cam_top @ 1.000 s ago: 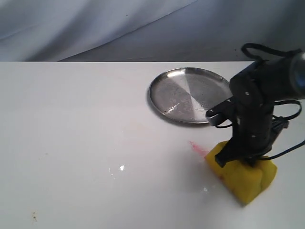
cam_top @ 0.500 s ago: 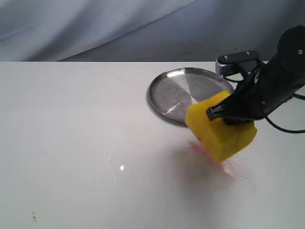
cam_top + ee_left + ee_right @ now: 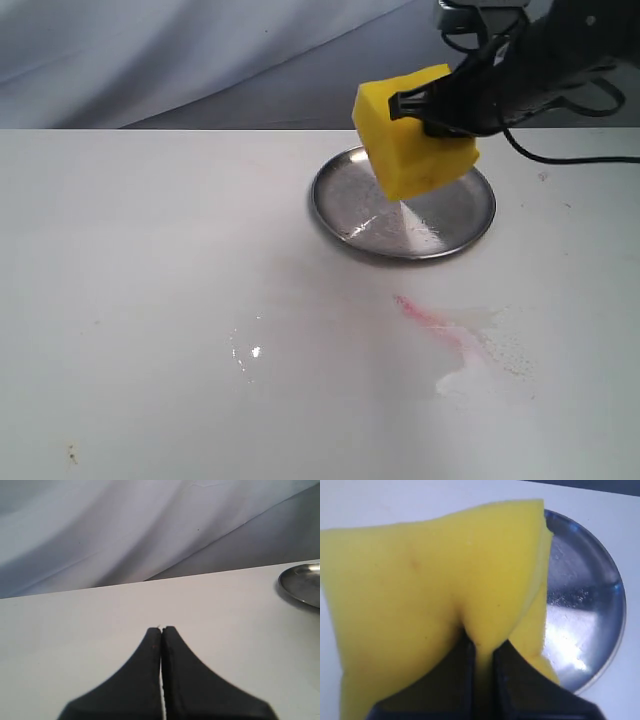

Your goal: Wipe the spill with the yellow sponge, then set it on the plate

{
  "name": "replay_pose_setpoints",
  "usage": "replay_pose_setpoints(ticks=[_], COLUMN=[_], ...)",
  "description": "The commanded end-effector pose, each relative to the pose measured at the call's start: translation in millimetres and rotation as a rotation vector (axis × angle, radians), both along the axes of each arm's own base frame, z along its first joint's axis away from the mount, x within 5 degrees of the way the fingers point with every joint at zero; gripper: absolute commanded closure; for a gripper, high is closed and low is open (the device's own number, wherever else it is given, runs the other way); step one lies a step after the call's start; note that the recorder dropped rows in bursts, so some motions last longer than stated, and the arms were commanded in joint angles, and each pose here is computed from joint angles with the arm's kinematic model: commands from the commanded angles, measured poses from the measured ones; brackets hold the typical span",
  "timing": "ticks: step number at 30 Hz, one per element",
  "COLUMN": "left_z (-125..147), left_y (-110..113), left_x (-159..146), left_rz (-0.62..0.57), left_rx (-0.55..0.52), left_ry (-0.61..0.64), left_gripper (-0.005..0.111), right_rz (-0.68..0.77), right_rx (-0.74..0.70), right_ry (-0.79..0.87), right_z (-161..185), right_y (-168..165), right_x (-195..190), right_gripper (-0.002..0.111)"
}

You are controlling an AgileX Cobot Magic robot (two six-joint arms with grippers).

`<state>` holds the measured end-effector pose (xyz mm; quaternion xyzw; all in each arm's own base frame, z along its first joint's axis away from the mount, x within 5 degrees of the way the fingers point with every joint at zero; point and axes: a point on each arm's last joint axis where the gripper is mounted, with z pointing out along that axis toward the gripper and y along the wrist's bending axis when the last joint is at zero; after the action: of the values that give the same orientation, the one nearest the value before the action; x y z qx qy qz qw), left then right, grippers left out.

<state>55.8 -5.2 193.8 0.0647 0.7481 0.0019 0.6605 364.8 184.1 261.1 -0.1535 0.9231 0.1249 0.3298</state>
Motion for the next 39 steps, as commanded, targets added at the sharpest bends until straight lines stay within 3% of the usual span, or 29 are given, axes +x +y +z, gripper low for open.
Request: replay_pose_setpoints(ticks=[1, 5, 15, 19, 23, 25, 28, 29, 31, 39], left_z=[1, 1, 1, 1, 1, 1, 1, 1, 1, 1], left_y=[0, 0, 0, 0, 0, 0, 0, 0, 0, 0], left_x=[0, 0, 0, 0, 0, 0, 0, 0, 0, 0], left_rz=[0.0, 0.0, 0.0, 0.0, 0.0, 0.0, 0.0, 0.0, 0.0, 0.0], left_rx=[0.001, 0.001, 0.001, 0.001, 0.001, 0.001, 0.001, 0.001, 0.001, 0.001], left_ry=[-0.01, -0.01, -0.01, -0.01, -0.01, -0.01, -0.01, -0.01, -0.01, -0.01], left_gripper=[0.107, 0.107, 0.107, 0.107, 0.107, 0.107, 0.107, 0.107, 0.107, 0.107], right_rz=[-0.086, -0.104, -0.108, -0.106, -0.1, -0.098, -0.103, -0.118, -0.126, -0.144], right_rx=[0.028, 0.004, 0.004, -0.016, -0.048, -0.053, -0.062, -0.027, 0.019, 0.12], right_ry=[0.09, 0.179, 0.184, 0.182, 0.192, 0.198, 0.19, 0.132, 0.051, -0.131], right_z=[-14, -35, -63, -64, -56, -45, -34, -24, -20, -10], right_y=[7, 12, 21, 20, 17, 15, 8, 3, -6, -62], right_x=[37, 60, 84, 85, 80, 76, 65, 54, 34, -89], right_gripper=[0.108, 0.102, 0.046, 0.039, 0.042, 0.049, 0.075, 0.094, 0.108, 0.108])
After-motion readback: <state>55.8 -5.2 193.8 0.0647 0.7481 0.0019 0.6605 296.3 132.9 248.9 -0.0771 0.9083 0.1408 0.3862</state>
